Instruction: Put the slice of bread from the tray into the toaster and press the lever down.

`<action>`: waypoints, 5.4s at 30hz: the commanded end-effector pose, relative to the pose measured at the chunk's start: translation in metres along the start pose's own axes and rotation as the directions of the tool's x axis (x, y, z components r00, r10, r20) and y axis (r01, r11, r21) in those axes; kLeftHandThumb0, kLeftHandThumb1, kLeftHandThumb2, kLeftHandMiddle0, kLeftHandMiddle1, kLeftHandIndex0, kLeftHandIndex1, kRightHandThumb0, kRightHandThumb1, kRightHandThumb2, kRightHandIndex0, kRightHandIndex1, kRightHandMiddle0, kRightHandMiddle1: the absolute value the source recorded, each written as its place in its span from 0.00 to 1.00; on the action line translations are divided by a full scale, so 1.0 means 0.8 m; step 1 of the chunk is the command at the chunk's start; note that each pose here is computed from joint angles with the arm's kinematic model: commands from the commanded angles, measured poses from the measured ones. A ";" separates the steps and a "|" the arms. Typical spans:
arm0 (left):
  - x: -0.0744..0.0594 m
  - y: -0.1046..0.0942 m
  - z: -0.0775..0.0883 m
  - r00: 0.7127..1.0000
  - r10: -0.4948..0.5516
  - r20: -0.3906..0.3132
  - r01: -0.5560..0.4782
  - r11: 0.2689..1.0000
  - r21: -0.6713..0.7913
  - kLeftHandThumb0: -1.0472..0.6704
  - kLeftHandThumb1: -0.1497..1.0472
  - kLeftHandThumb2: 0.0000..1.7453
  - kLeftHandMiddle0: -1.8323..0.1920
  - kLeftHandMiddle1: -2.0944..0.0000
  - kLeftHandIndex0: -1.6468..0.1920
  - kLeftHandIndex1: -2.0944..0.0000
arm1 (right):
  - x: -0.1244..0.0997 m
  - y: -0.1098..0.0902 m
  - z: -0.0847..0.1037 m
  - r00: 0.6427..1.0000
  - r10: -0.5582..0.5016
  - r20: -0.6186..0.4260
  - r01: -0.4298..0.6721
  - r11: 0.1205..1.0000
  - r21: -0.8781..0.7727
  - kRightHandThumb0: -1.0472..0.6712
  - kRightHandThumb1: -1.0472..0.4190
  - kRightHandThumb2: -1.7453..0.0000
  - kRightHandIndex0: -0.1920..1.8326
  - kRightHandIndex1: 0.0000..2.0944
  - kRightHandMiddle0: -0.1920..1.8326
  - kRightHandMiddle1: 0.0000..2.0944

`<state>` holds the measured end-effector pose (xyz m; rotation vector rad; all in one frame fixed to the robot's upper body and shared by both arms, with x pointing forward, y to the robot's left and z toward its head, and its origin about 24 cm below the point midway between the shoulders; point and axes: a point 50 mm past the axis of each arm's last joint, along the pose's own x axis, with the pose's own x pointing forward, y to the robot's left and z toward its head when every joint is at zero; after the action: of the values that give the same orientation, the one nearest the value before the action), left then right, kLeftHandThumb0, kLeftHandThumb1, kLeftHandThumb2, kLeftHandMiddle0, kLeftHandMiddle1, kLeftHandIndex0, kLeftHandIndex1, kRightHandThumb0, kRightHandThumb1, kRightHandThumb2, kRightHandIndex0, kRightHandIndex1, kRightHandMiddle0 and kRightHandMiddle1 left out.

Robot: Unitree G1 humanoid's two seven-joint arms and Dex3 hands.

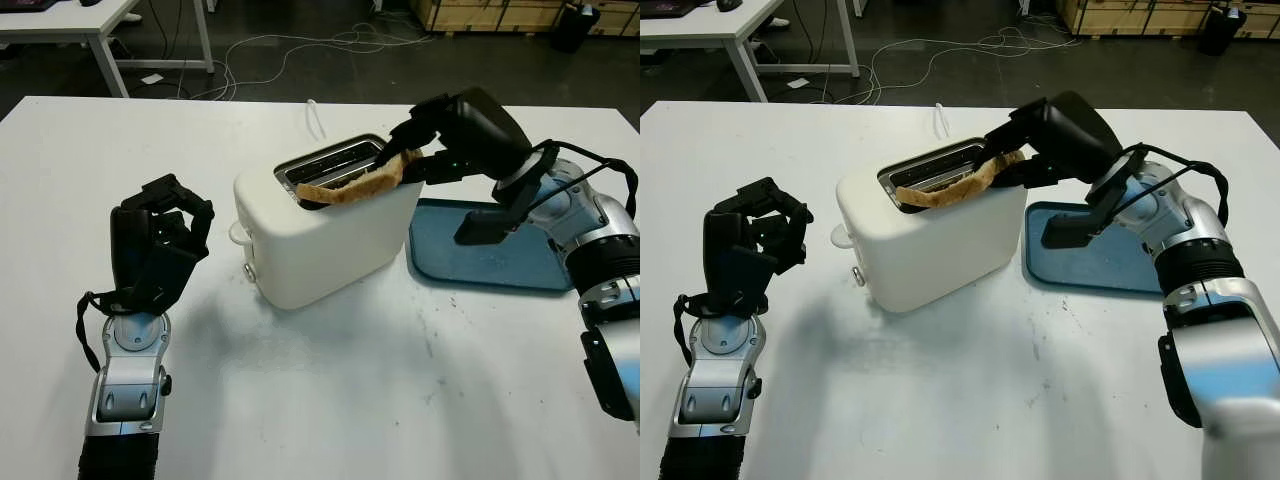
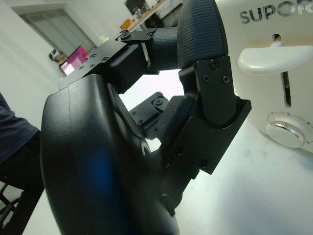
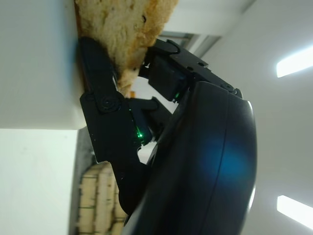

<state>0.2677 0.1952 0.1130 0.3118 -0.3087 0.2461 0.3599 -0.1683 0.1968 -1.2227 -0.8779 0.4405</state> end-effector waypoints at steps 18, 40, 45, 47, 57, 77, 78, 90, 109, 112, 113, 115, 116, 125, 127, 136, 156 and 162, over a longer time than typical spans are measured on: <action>-0.001 0.000 0.002 1.000 0.003 0.005 -0.003 1.000 -0.004 0.15 0.65 0.49 0.25 0.27 0.32 0.27 | 0.022 -0.039 -0.007 0.997 0.071 -0.014 -0.072 0.974 -0.214 0.38 0.09 0.85 0.63 0.83 0.52 0.79; -0.001 -0.001 0.001 1.000 0.007 0.006 -0.007 1.000 -0.010 0.15 0.65 0.49 0.25 0.28 0.32 0.27 | 0.063 -0.050 0.019 0.953 0.287 0.100 -0.228 0.893 -0.389 0.34 0.09 0.81 0.65 0.83 0.51 0.83; -0.002 0.000 0.001 1.000 0.007 0.007 -0.007 1.000 -0.015 0.15 0.65 0.49 0.25 0.28 0.32 0.28 | 0.072 -0.049 0.026 0.927 0.365 0.088 -0.305 0.868 -0.392 0.34 0.09 0.81 0.64 0.83 0.50 0.83; -0.001 0.000 0.001 1.000 0.006 0.009 -0.006 1.000 -0.019 0.15 0.65 0.49 0.25 0.28 0.32 0.28 | 0.078 -0.052 0.030 0.915 0.396 0.082 -0.334 0.855 -0.396 0.35 0.09 0.81 0.64 0.83 0.50 0.83; -0.002 -0.002 0.002 1.000 0.008 0.006 -0.008 1.000 0.001 0.14 0.65 0.49 0.25 0.28 0.31 0.28 | 0.112 -0.076 0.061 0.826 0.563 -0.011 -0.519 0.754 -0.401 0.36 0.09 0.84 0.64 0.83 0.50 0.83; 0.000 -0.002 0.003 1.000 -0.001 0.012 0.001 1.000 -0.011 0.14 0.68 0.46 0.25 0.28 0.32 0.28 | 0.126 -0.115 0.074 0.844 0.532 -0.075 -0.502 0.732 -0.461 0.34 0.09 0.78 0.62 0.83 0.49 0.83; 0.000 -0.002 0.003 1.000 -0.001 0.012 0.001 1.000 -0.011 0.15 0.68 0.46 0.26 0.28 0.32 0.28 | 0.126 -0.116 0.074 0.845 0.529 -0.075 -0.500 0.733 -0.461 0.34 0.09 0.78 0.62 0.83 0.49 0.83; 0.000 -0.002 0.003 1.000 0.005 0.012 -0.004 1.000 -0.018 0.15 0.67 0.46 0.26 0.28 0.32 0.28 | 0.123 -0.120 0.072 0.853 0.515 -0.081 -0.487 0.731 -0.477 0.34 0.09 0.79 0.62 0.83 0.49 0.83; -0.001 -0.002 0.002 1.000 0.009 0.014 -0.009 1.000 -0.011 0.15 0.67 0.47 0.25 0.28 0.32 0.28 | 0.119 -0.106 0.061 0.824 0.553 -0.129 -0.537 0.686 -0.491 0.34 0.09 0.80 0.62 0.83 0.48 0.83; -0.001 -0.002 0.002 1.000 0.011 0.010 -0.010 1.000 -0.016 0.15 0.66 0.47 0.25 0.28 0.32 0.28 | 0.117 -0.100 0.059 0.819 0.561 -0.123 -0.545 0.694 -0.471 0.34 0.09 0.80 0.61 0.83 0.48 0.83; -0.001 -0.002 0.002 1.000 0.011 0.010 -0.011 1.000 -0.016 0.15 0.66 0.47 0.25 0.28 0.32 0.28 | 0.117 -0.098 0.059 0.817 0.564 -0.121 -0.548 0.695 -0.466 0.34 0.09 0.80 0.61 0.83 0.48 0.83; -0.002 -0.002 0.002 1.000 0.011 0.010 -0.011 1.000 -0.010 0.14 0.66 0.48 0.25 0.28 0.32 0.28 | 0.117 -0.093 0.059 0.812 0.571 -0.118 -0.554 0.694 -0.460 0.34 0.09 0.80 0.61 0.83 0.48 0.83; -0.002 -0.002 0.002 1.000 0.012 0.010 -0.011 1.000 -0.009 0.14 0.66 0.48 0.25 0.28 0.32 0.28 | 0.117 -0.091 0.059 0.807 0.579 -0.119 -0.562 0.690 -0.456 0.34 0.09 0.80 0.61 0.83 0.48 0.83; -0.002 -0.001 0.002 1.000 0.012 0.008 -0.012 1.000 -0.012 0.15 0.66 0.48 0.25 0.28 0.32 0.28 | 0.119 -0.085 0.062 0.788 0.603 -0.120 -0.584 0.672 -0.454 0.34 0.09 0.81 0.62 0.83 0.48 0.83; -0.002 -0.001 0.002 1.000 0.011 0.005 -0.011 1.000 -0.016 0.15 0.66 0.48 0.25 0.28 0.32 0.28 | 0.120 -0.087 0.063 0.791 0.600 -0.121 -0.582 0.676 -0.452 0.34 0.09 0.82 0.62 0.83 0.47 0.83; -0.003 -0.002 0.002 1.000 0.012 0.005 -0.012 1.000 -0.017 0.15 0.66 0.48 0.25 0.28 0.32 0.28 | 0.121 -0.080 0.065 0.793 0.601 -0.102 -0.568 0.668 -0.481 0.25 0.09 0.79 0.61 0.77 0.51 0.69; -0.003 -0.001 0.002 1.000 0.013 0.004 -0.013 1.000 -0.021 0.15 0.65 0.48 0.25 0.28 0.32 0.27 | 0.112 -0.126 0.063 0.850 0.525 -0.042 -0.509 0.799 -0.319 0.00 0.19 1.00 0.09 0.00 0.15 0.01; -0.001 0.005 0.006 0.999 0.006 0.031 -0.006 1.000 0.013 0.15 0.68 0.46 0.26 0.27 0.33 0.27 | 0.070 -0.139 0.038 0.996 0.041 0.085 -0.042 0.999 0.016 0.17 0.12 0.99 0.30 0.22 0.38 0.06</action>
<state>0.2667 0.1953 0.1136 0.3122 -0.3143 0.2487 0.3527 -0.1334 0.3307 -1.3176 -0.9131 0.5918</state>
